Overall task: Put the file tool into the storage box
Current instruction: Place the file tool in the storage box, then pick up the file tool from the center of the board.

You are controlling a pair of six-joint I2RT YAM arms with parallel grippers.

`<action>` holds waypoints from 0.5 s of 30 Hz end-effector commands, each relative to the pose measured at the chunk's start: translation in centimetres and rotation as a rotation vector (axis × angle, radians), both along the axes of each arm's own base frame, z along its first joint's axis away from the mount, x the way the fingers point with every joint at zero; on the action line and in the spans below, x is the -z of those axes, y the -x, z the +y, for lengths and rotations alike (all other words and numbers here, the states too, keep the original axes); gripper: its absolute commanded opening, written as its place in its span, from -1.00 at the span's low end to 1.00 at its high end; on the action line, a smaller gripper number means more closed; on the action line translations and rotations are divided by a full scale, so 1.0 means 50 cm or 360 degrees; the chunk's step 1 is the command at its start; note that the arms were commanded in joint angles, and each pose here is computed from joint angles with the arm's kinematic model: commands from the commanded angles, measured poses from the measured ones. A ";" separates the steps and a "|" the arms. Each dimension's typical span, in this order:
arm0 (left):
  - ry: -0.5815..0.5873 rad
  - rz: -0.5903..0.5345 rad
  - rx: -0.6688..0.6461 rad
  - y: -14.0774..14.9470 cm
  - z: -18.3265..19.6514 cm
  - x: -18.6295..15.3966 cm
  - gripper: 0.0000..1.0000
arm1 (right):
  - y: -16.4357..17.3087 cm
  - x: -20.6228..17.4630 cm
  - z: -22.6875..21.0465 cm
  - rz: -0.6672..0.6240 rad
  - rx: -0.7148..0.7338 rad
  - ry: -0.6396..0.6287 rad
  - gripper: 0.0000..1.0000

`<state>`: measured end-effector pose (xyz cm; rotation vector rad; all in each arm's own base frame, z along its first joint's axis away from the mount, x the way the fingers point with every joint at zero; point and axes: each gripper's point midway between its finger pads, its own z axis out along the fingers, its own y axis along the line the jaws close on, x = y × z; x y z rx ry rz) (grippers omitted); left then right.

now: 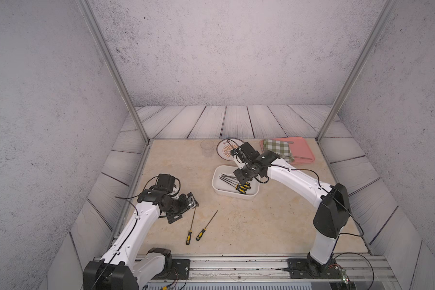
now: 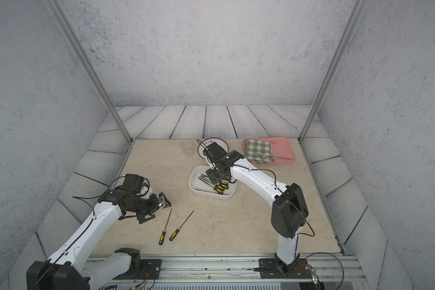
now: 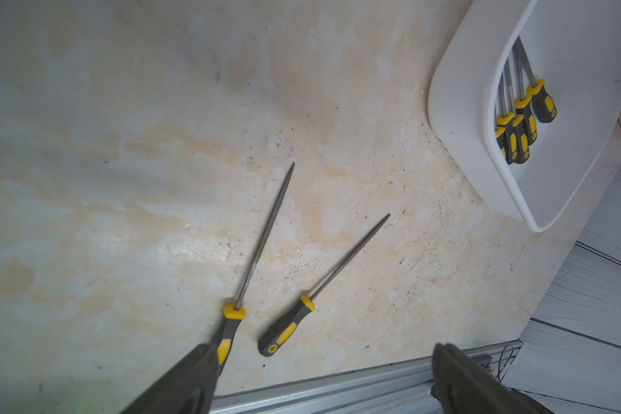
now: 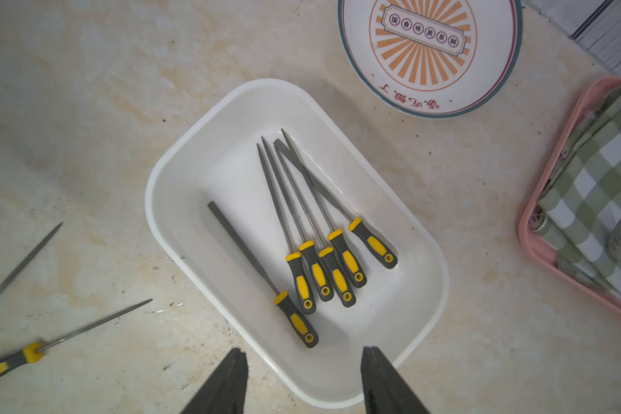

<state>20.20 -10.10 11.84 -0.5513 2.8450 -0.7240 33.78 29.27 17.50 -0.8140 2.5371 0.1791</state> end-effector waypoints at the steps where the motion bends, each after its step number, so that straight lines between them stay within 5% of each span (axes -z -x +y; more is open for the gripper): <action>1: 0.0033 0.0008 -0.0038 0.018 -0.007 0.004 0.97 | 0.038 0.014 0.000 0.0164 0.0103 -0.0114 0.13; 15: -0.0015 0.0119 0.0084 0.097 -0.035 0.034 0.97 | 0.158 0.019 -0.046 0.0233 0.0253 -0.0409 0.15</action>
